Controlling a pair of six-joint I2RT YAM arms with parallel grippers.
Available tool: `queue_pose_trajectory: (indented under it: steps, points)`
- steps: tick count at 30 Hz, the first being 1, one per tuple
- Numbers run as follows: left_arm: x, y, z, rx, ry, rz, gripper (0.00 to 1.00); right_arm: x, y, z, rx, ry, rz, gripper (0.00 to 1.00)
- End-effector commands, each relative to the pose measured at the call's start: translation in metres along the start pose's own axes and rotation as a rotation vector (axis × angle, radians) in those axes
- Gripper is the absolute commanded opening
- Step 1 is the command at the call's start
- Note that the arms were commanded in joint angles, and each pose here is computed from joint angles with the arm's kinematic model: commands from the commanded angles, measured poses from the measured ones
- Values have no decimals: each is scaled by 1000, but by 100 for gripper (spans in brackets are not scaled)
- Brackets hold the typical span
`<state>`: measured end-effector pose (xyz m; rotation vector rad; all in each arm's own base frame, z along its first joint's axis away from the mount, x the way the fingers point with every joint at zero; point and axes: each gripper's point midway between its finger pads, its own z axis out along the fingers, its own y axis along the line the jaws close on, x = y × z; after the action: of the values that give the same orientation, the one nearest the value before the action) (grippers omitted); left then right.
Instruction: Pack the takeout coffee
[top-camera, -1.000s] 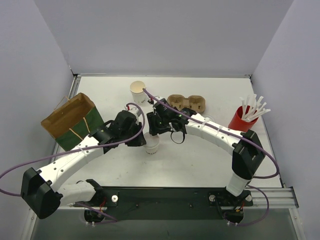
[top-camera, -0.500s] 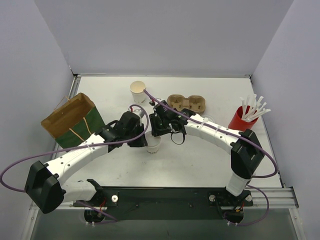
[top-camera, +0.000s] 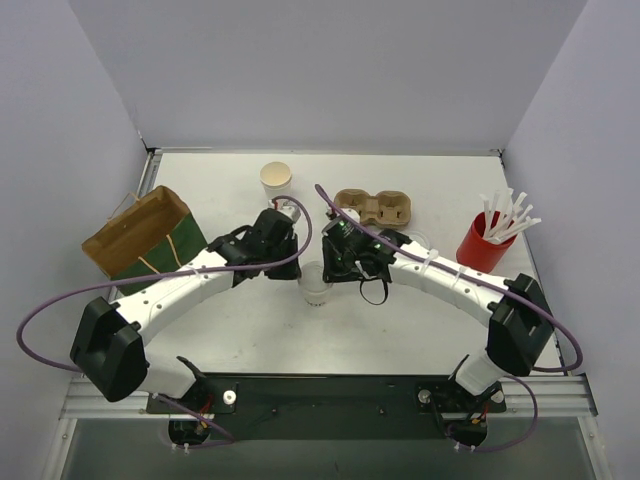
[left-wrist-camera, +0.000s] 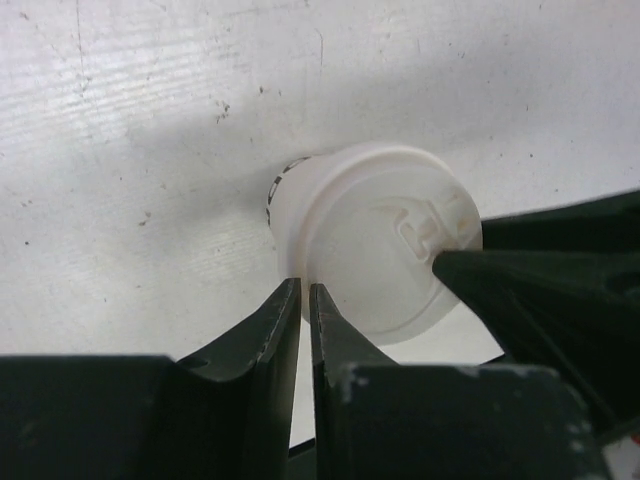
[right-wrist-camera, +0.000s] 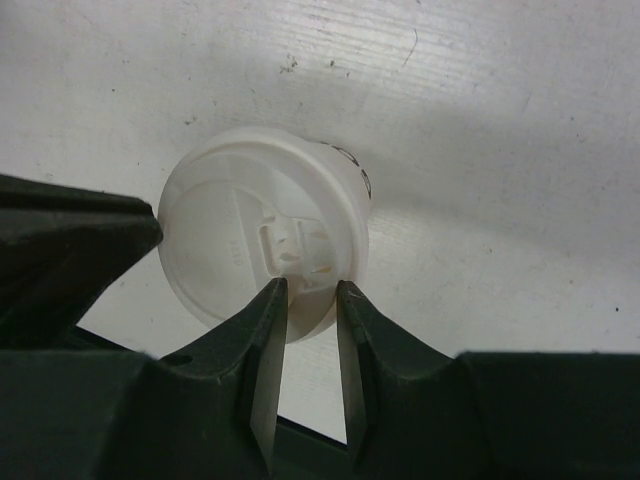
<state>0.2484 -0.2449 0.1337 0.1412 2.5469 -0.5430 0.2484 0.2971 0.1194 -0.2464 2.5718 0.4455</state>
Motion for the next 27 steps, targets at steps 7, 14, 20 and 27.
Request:
queue_pose_trajectory:
  steps: [7,14,20,27]
  points:
    - [-28,-8,5,-13,-33,56,19,1,-4,-30,29,-57,95,29]
    - [-39,-17,-13,11,-59,67,27,-27,-12,-40,66,-101,80,30]
    - [-38,-21,-23,42,-71,52,32,-29,-15,-31,74,-67,66,30]
    - [-16,-20,-8,78,-21,18,31,-23,-14,-21,79,-37,60,29]
